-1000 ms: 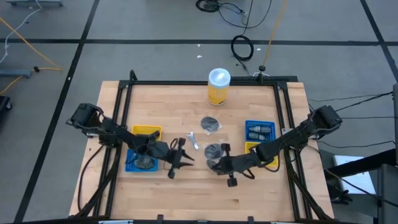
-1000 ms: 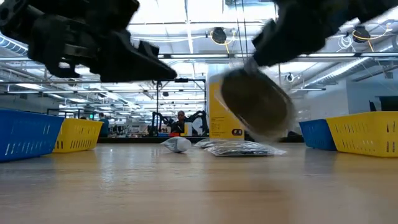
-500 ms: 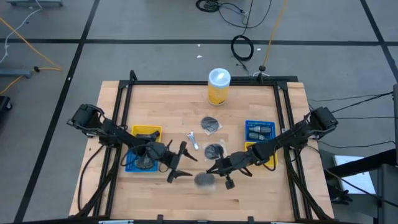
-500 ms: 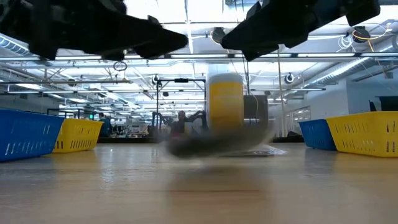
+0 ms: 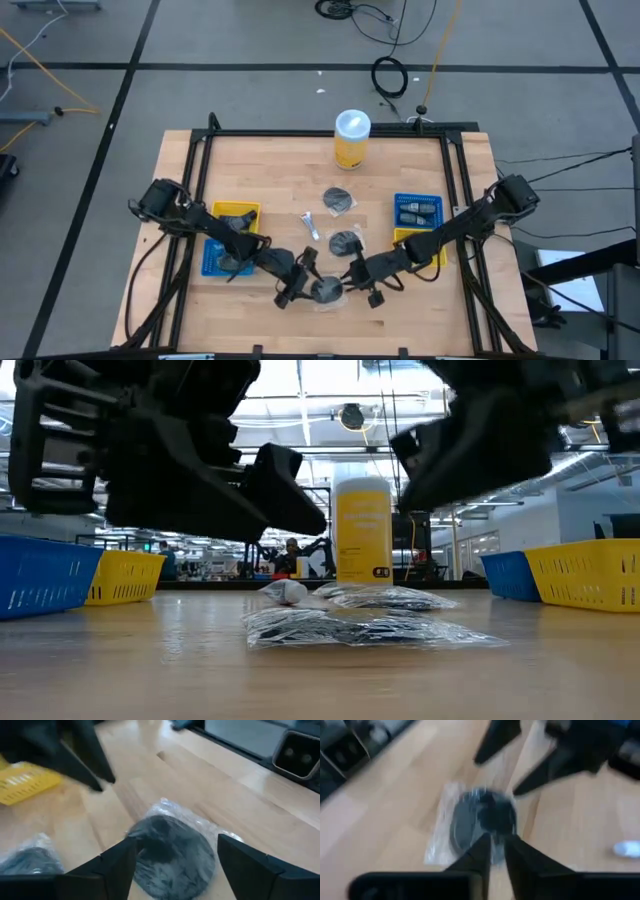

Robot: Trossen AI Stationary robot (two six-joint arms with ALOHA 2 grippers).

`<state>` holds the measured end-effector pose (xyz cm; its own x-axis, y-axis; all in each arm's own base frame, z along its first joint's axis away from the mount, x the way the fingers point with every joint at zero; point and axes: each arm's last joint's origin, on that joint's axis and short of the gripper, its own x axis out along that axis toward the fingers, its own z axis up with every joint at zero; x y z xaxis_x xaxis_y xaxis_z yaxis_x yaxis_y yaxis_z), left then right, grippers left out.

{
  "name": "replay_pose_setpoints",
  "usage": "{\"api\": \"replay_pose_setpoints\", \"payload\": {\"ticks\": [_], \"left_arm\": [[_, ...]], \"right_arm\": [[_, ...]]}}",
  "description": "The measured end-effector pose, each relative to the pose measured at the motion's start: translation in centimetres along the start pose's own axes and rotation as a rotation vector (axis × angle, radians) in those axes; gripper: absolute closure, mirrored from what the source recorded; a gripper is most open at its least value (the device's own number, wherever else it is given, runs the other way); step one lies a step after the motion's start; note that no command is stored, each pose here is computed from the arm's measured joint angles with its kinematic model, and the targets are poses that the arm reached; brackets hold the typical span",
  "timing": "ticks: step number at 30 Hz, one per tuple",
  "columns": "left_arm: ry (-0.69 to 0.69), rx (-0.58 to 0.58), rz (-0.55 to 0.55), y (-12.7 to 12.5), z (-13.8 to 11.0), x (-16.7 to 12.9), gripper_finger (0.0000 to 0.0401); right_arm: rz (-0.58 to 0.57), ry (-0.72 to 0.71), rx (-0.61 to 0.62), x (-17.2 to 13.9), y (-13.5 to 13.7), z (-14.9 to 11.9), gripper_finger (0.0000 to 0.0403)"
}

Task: Pick & Place Travel size toiletries
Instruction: Put the black hairbrush into the left blue bin

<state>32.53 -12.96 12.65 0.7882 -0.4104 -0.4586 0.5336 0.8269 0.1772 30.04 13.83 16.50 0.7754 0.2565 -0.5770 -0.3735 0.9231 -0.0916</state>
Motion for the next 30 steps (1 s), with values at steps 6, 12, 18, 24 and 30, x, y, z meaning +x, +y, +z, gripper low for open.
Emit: {"api": "replay_pose_setpoints", "payload": {"ticks": [6, 12, 18, 24, 30], "left_arm": [[0.062, -0.053, -0.009, 0.3, 0.1, 0.2, 0.0177], [0.123, -0.15, 0.004, 0.9, -0.8, 0.2, 0.0231], [0.148, -0.171, 0.003, 1.0, -2.5, 1.3, 0.0289], [0.154, -0.208, 0.02, 1.6, -2.9, 1.4, 0.0329], [0.156, -0.229, 0.04, 2.1, -3.1, 1.3, 0.0356]], "right_arm": [[0.046, 0.095, -0.154, 2.0, 1.8, -2.3, 0.0248], [-0.007, 0.124, -0.354, 3.3, 2.4, -3.4, 0.0152], [-0.065, 0.098, -0.528, 4.2, 2.5, -3.7, 0.0132], [-0.161, 0.072, -0.622, 5.4, 2.4, -4.1, 0.0146], [-0.199, 0.043, -0.603, 5.5, 2.3, -3.9, 0.0189]]}}
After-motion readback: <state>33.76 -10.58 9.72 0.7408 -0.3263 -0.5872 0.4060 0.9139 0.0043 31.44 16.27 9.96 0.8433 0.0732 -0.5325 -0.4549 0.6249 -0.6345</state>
